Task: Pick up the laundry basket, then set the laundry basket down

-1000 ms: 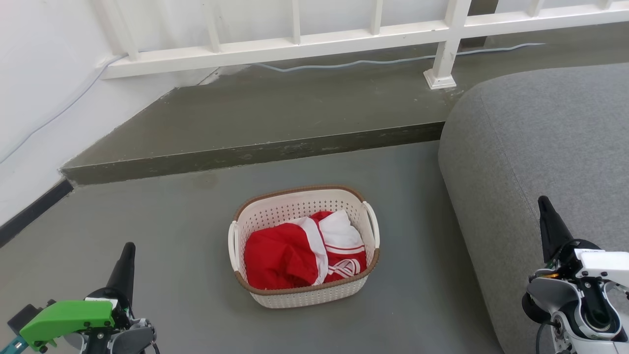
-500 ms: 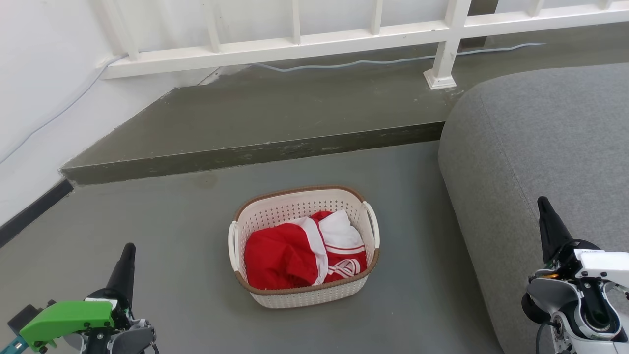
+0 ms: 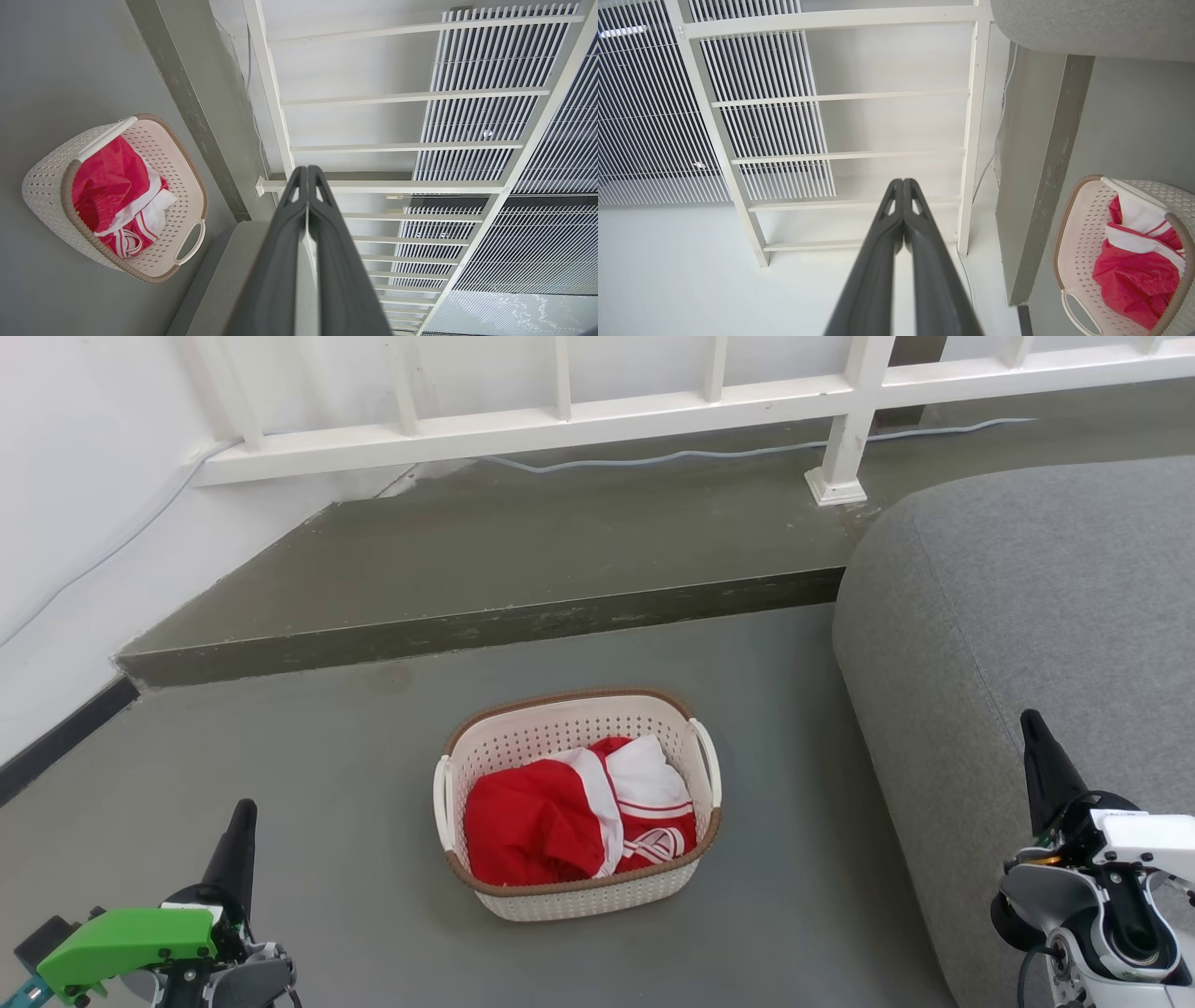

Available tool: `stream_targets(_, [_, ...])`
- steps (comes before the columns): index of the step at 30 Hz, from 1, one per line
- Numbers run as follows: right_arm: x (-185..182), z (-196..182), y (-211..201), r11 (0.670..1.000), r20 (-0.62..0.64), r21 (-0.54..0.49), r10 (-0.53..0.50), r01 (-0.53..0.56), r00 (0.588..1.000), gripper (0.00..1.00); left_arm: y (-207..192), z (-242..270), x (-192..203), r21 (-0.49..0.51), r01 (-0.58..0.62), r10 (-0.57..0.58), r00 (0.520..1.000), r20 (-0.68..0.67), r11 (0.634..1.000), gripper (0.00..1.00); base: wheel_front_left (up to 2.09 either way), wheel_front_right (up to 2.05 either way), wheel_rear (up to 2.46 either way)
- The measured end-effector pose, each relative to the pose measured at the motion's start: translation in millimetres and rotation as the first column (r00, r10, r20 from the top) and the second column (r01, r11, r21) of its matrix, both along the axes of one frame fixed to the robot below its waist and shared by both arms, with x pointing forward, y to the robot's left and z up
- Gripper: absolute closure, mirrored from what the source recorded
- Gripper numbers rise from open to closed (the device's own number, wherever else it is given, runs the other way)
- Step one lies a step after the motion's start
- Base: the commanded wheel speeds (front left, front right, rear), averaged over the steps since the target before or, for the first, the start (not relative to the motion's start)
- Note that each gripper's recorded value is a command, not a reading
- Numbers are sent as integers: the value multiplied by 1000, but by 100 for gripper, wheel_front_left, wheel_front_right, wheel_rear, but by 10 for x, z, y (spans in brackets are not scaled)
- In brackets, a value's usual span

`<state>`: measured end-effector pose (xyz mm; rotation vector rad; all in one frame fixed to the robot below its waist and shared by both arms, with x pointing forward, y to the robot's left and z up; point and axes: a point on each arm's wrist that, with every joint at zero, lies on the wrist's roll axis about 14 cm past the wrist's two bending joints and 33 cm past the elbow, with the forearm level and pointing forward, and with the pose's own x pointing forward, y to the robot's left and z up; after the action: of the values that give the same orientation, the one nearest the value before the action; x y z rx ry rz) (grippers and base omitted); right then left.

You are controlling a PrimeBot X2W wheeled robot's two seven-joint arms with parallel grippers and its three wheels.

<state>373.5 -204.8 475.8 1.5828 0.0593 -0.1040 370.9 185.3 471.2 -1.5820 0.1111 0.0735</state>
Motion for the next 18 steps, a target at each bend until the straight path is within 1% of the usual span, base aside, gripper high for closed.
stream_targets(18, [-2,-9,-2,1000,-3,1,-2,2,1000,100,5,2,0,0,-1,1,1000,5,1000,100,0,0,0])
